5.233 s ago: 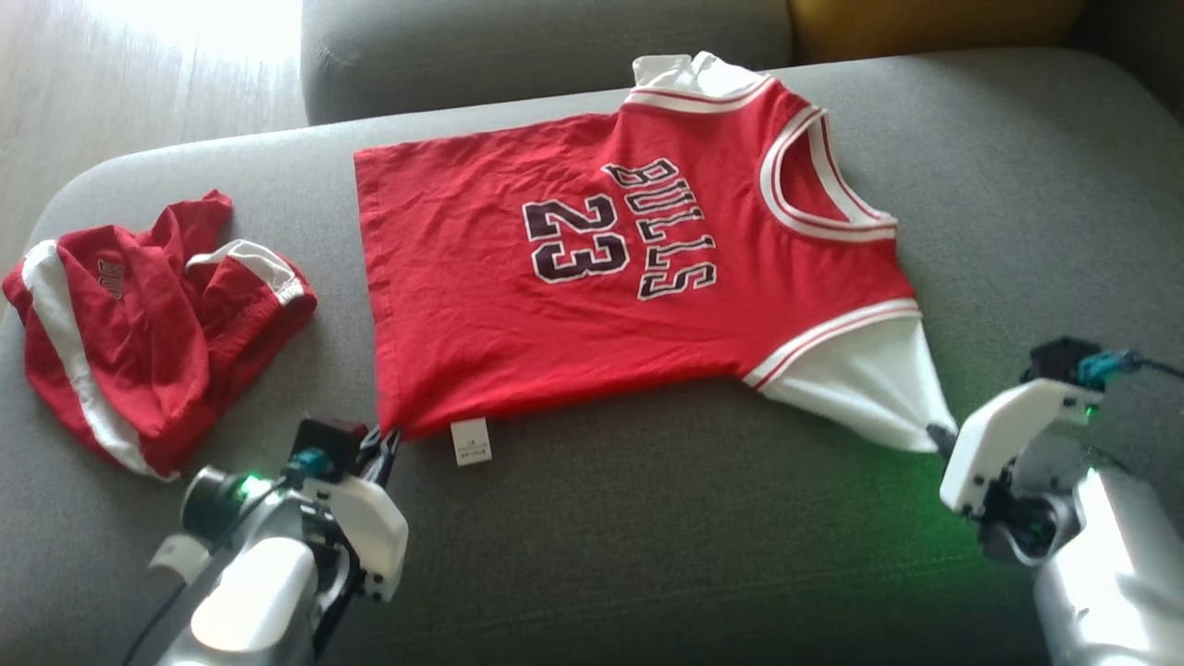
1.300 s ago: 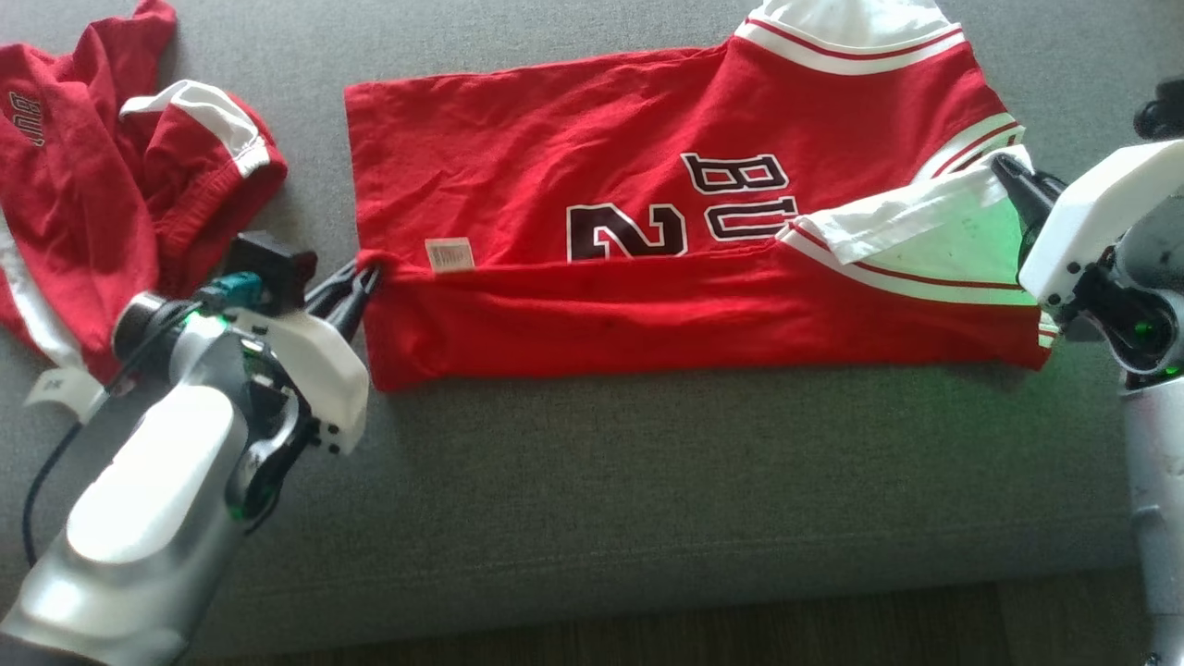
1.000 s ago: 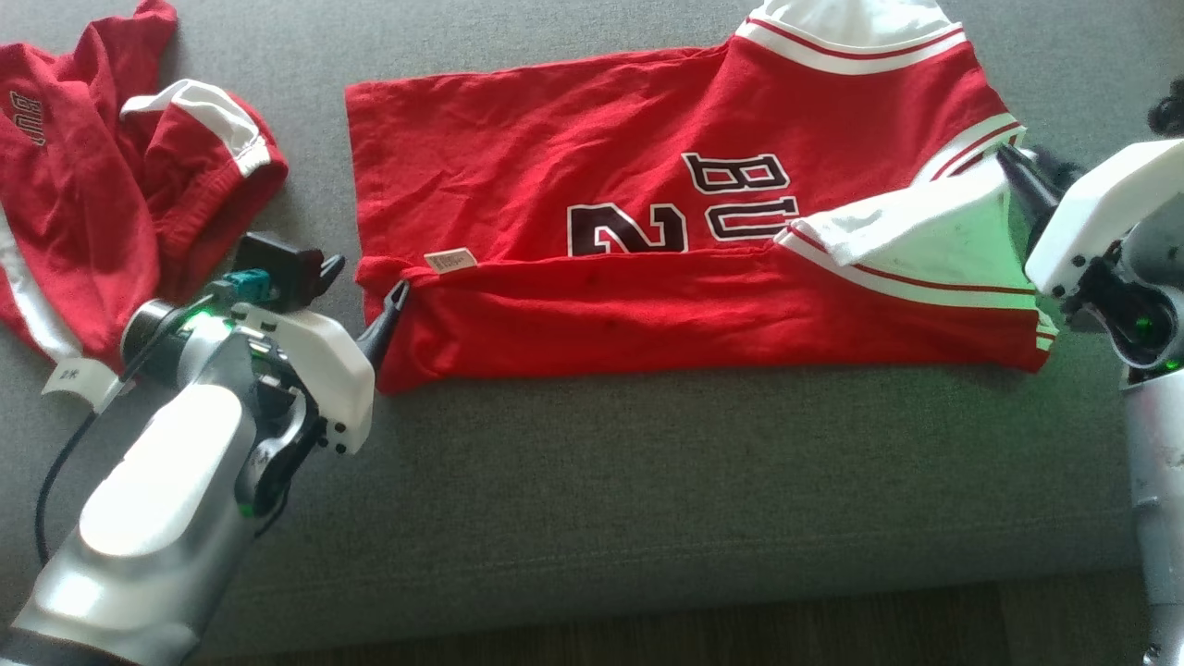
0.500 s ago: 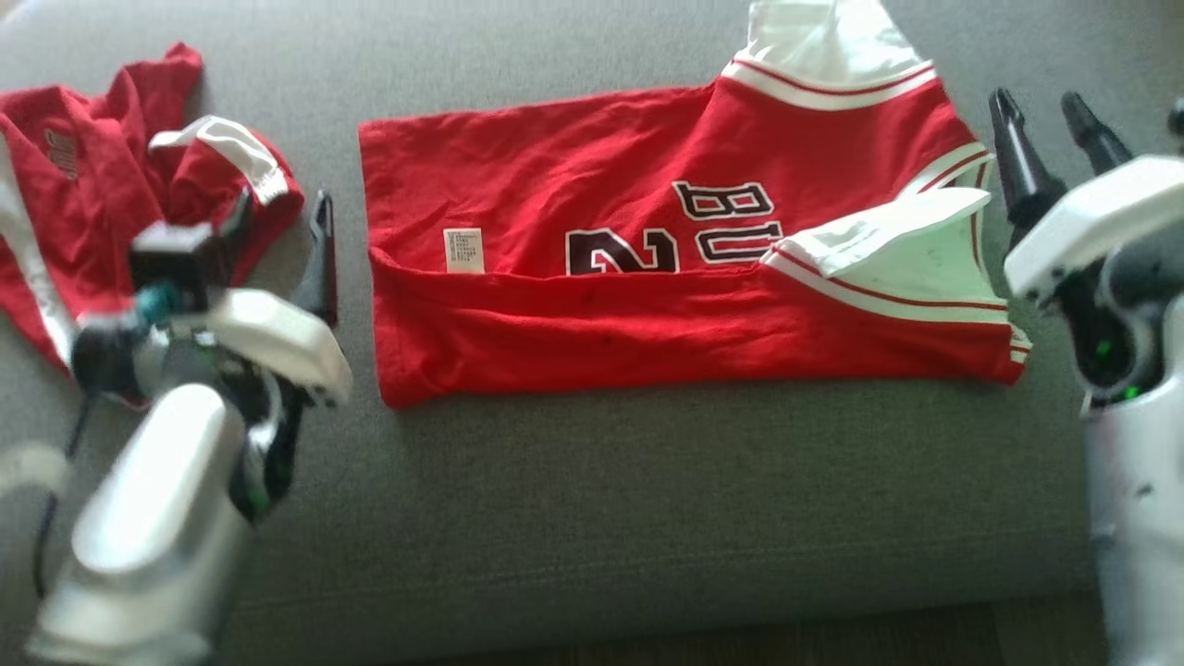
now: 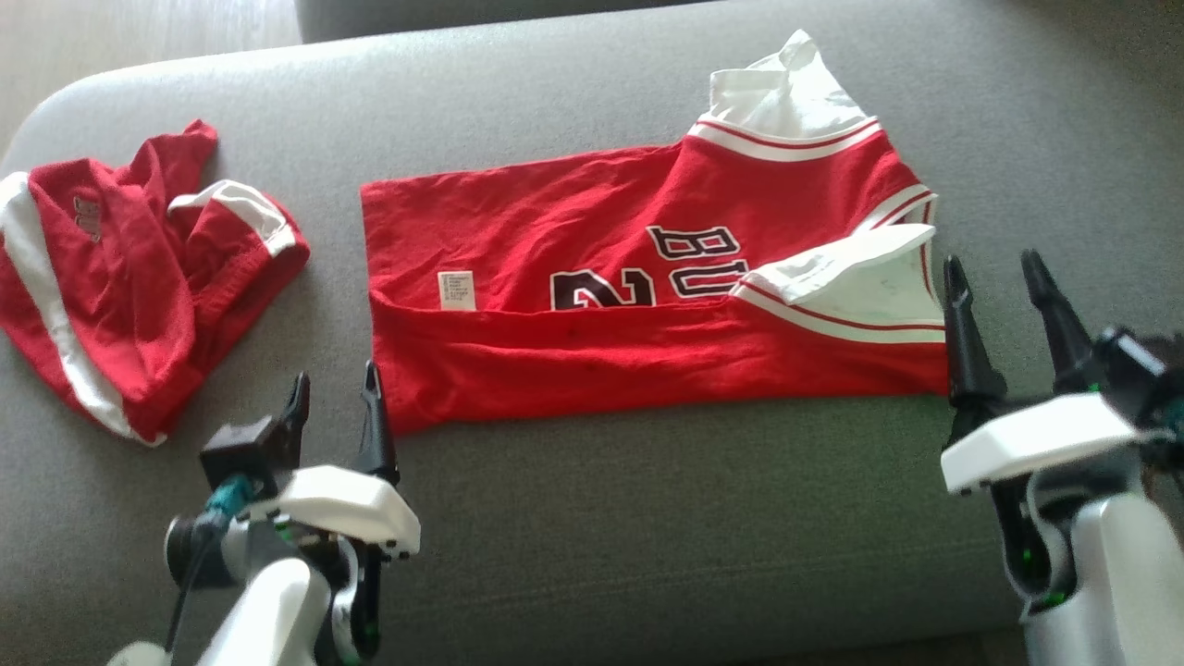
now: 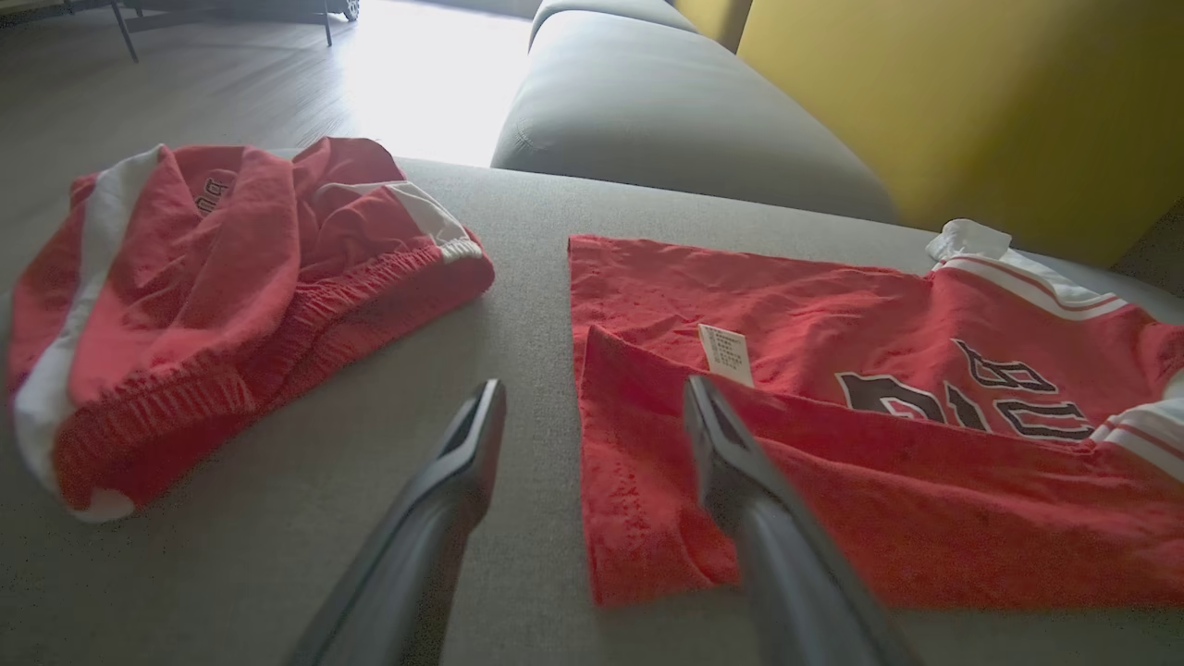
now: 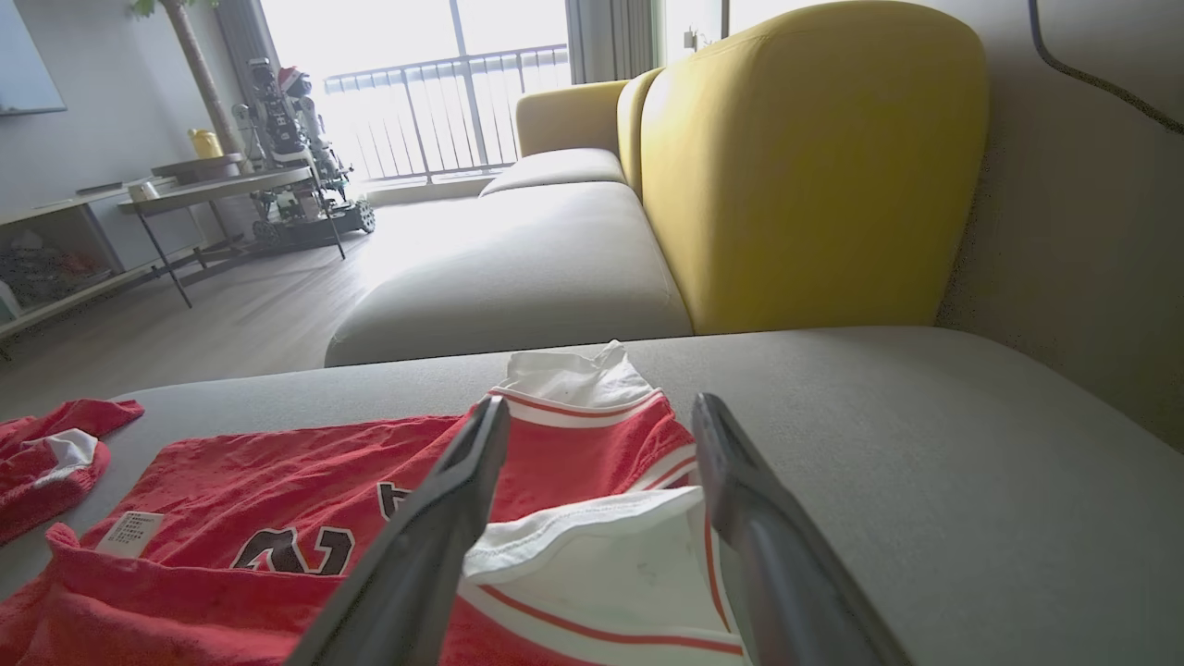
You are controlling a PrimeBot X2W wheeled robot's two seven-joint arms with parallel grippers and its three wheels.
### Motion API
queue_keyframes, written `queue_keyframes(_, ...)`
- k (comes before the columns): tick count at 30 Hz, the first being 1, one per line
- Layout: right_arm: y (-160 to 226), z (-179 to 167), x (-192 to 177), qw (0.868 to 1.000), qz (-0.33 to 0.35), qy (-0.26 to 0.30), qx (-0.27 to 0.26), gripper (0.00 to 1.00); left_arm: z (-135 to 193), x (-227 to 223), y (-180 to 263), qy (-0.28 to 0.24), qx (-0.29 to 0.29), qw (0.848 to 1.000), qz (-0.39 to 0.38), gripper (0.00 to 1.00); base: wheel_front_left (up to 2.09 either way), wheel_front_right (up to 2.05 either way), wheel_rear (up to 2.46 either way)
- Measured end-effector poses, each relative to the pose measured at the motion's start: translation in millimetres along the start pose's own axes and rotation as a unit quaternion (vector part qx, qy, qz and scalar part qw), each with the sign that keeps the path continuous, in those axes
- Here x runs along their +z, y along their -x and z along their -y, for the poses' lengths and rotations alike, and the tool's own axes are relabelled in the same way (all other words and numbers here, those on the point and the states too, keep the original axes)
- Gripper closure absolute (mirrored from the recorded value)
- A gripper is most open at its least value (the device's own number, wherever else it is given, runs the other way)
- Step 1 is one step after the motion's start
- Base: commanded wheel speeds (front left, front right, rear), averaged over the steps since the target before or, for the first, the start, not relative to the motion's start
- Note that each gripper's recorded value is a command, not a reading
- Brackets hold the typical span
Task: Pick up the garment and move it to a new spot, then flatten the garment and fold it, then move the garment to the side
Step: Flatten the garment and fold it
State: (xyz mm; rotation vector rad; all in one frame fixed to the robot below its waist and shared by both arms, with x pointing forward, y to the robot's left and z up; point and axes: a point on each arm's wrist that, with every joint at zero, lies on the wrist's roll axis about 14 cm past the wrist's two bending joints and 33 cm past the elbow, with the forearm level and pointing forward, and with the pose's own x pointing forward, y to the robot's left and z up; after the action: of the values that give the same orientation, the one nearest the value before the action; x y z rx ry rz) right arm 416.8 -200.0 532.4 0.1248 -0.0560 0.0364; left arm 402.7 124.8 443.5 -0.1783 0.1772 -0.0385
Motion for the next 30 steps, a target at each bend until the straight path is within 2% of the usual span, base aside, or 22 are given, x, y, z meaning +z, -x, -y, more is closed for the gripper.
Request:
queue_keyframes(7, 28, 15, -3, 0.999, 0.011, -0.013, -0.035, 0.0, 6, -20, 8, 0.017, 0.009, 1.0, -0.024, 0.0, 0.0, 0.0, 0.0)
queue_keyframes(15, 35, 20, -2, 0.999, 0.012, -0.009, -0.043, 0.0, 15, -60, 10, 0.017, -0.008, 0.996, -0.086, 0.0, 0.0, 0.0, 0.0)
queue_keyframes(18, 37, 24, -4, 0.999, 0.009, -0.008, -0.05, 0.0, 8, -67, 4, 0.018, 0.005, 0.995, -0.1, 0.0, 0.0, 0.0, 0.0)
queue_keyframes(20, 38, 26, -5, 0.998, 0.009, -0.008, -0.054, 0.0, 0, -69, -2, 0.051, 0.028, 0.993, -0.107, 0.0, 0.0, 0.0, 0.0)
queue_keyframes(23, 39, 30, -7, 0.998, 0.007, -0.009, -0.06, 0.0, -2, -70, -10, 0.062, 0.038, 0.991, -0.111, 0.0, 0.0, 0.0, 0.0)
queue_keyframes(30, 42, 39, -13, 0.997, 0.0, -0.008, -0.074, 0.0, 11, -80, -19, 0.096, 0.01, 0.987, -0.128, 0.0, 0.0, 0.0, 0.0)
